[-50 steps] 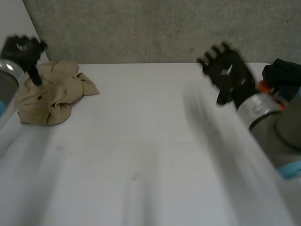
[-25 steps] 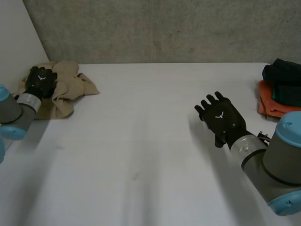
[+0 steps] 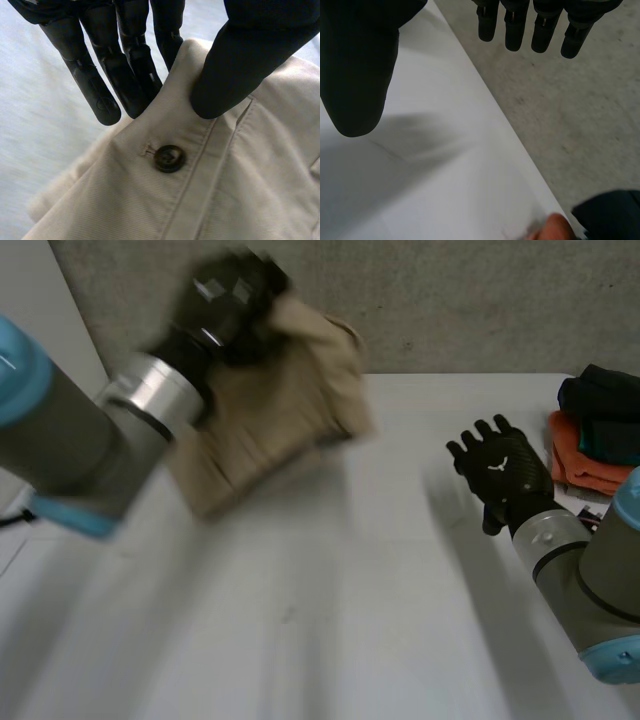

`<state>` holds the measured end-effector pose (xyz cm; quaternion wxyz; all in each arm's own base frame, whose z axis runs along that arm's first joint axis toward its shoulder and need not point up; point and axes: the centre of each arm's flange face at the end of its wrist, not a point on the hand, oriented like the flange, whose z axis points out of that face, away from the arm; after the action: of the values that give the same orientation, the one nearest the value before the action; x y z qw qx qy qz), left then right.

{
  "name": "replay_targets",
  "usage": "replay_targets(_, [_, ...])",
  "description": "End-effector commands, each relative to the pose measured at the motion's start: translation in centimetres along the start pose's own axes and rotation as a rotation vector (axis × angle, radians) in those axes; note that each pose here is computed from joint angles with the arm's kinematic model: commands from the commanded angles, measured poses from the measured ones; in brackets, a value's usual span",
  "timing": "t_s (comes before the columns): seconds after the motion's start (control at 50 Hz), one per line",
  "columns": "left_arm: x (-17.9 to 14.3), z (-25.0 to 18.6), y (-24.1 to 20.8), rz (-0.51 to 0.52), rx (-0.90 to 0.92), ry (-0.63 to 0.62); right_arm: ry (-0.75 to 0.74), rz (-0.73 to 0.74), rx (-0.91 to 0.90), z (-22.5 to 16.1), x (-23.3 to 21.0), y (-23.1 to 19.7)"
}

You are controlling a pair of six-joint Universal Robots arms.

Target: Fold the laundry.

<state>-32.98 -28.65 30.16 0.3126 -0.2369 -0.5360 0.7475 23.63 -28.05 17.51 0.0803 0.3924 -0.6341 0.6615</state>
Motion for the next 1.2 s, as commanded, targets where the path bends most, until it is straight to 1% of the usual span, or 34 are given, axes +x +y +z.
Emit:
replay_targets(0.02, [7.7, -3.8, 10.5, -0.091, -0.315, 0.111, 0.082, 0.005, -0.050, 0.1, 1.4, 0.3])
replay_targets(0.06, [8.9, -4.4, 11.8, -0.072, -0.389, 0.125, 0.119, 0.009, -0.068, 0.1, 1.9, 0.4])
replay_targets(0.12, [9.4, -4.5, 11.6, -0.025, -0.427, 0.134, 0.169, 0.029, -0.093, 0.1, 3.0, 0.6])
replay_targets(0.2, [8.9, -3.8, 8.6, 0.037, -0.397, 0.129, 0.182, 0.074, -0.091, -0.7, 3.6, -0.4])
replay_targets(0.22, [8.3, -3.4, 6.7, 0.054, -0.358, 0.115, 0.176, 0.085, -0.091, -0.9, 3.7, -0.7])
replay_targets(0.26, [7.2, -3.0, 5.2, 0.072, -0.320, 0.091, 0.162, 0.109, -0.103, -1.5, 3.8, -1.0])
replay_targets(0.3, [4.7, -2.3, 3.4, 0.094, -0.274, 0.032, 0.142, 0.155, -0.126, -2.1, 3.9, -1.5])
replay_targets(0.34, [3.0, -1.9, 2.9, 0.105, -0.260, -0.003, 0.120, 0.191, -0.148, -2.6, 3.7, -1.7])
replay_targets(0.36, [1.4, -1.5, 2.8, 0.116, -0.253, -0.034, 0.092, 0.227, -0.168, -3.2, 3.4, -2.0])
replay_targets(0.42, [-0.9, -0.9, 2.6, 0.137, -0.244, -0.080, 0.032, 0.279, -0.199, -4.1, 2.4, -2.8])
replay_targets(0.44, [-2.4, -0.6, 3.2, 0.159, -0.258, -0.105, -0.007, 0.312, -0.223, -4.7, 1.7, -3.1])
replay_targets(0.5, [-4.4, -0.4, 5.7, 0.203, -0.321, -0.115, -0.064, 0.365, -0.255, -5.5, 0.6, -3.4])
replay_targets(0.52, [-5.3, -0.3, 7.3, 0.245, -0.361, -0.105, -0.102, 0.394, -0.268, -6.0, -0.2, -3.5])
replay_targets(0.58, [-6.8, -0.2, 9.5, 0.321, -0.413, -0.082, -0.155, 0.427, -0.268, -6.7, -1.6, -3.7])
replay_targets(0.6, [-7.9, -0.2, 11.0, 0.373, -0.448, -0.072, -0.197, 0.434, -0.265, -6.9, -3.0, -3.7])
replay_targets(0.64, [-9.0, -0.4, 12.7, 0.421, -0.486, -0.065, -0.232, 0.428, -0.267, -6.7, -4.5, -3.3])
replay_targets(0.66, [-9.8, -0.5, 14.1, 0.469, -0.514, -0.058, -0.252, 0.417, -0.262, -6.3, -5.8, -2.8])
replay_targets(0.74, [-10.8, -0.5, 17.2, 0.541, -0.555, -0.040, -0.248, 0.403, -0.234, -5.0, -7.7, -1.5])
replay_targets(0.76, [-10.6, -0.4, 17.6, 0.546, -0.557, -0.035, -0.239, 0.401, -0.226, -4.7, -7.9, -1.4])
replay_targets(0.84, [-10.1, -0.5, 18.3, 0.542, -0.570, -0.025, -0.206, 0.375, -0.216, -3.0, -8.4, -0.3])
replay_targets(0.88, [-9.3, -0.7, 18.5, 0.534, -0.583, -0.012, -0.190, 0.338, -0.226, -2.3, -8.3, 0.1])
replay_targets(0.9, [-8.2, -0.8, 18.2, 0.528, -0.599, -0.001, -0.159, 0.299, -0.224, -1.9, -7.9, 0.2])
replay_targets(0.94, [-7.4, -0.9, 17.0, 0.521, -0.612, -0.004, -0.113, 0.270, -0.205, -1.4, -7.0, 0.0])
replay_targets(0.96, [-7.0, -0.8, 15.8, 0.519, -0.612, -0.012, -0.054, 0.244, -0.159, -0.7, -5.6, -1.0])
replay_targets(0.98, [-6.4, -1.1, 13.7, 0.501, -0.623, -0.032, -0.023, 0.233, -0.126, -0.3, -4.8, -1.6])
replay_targets(1.0, [-6.0, -1.3, 12.9, 0.486, -0.629, -0.040, 0.006, 0.226, -0.089, 0.0, -3.9, -2.4])
replay_targets(1.02, [-5.6, -1.6, 11.9, 0.467, -0.634, -0.051, 0.036, 0.218, -0.046, 0.5, -3.0, -3.2])
replay_targets(1.04, [-4.7, -2.0, 10.4, 0.427, -0.633, -0.063, 0.080, 0.201, 0.019, 1.2, -1.5, -4.6])
replay_targets(1.1, [-2.9, -2.6, 8.4, 0.356, -0.610, -0.076, 0.147, 0.169, 0.090, 2.5, 0.7, -6.3])
replay_targets(1.12, [-1.8, -3.2, 7.2, 0.296, -0.597, -0.081, 0.176, 0.157, 0.117, 3.5, 1.8, -7.2])
replay_targets(1.18, [-0.3, -4.3, 5.8, 0.204, -0.585, -0.088, 0.177, 0.138, 0.122, 5.4, 1.9, -7.1])
replay_targets(1.2, [0.6, -5.2, 5.7, 0.155, -0.597, -0.085, 0.180, 0.131, 0.129, 6.8, 1.8, -7.1])
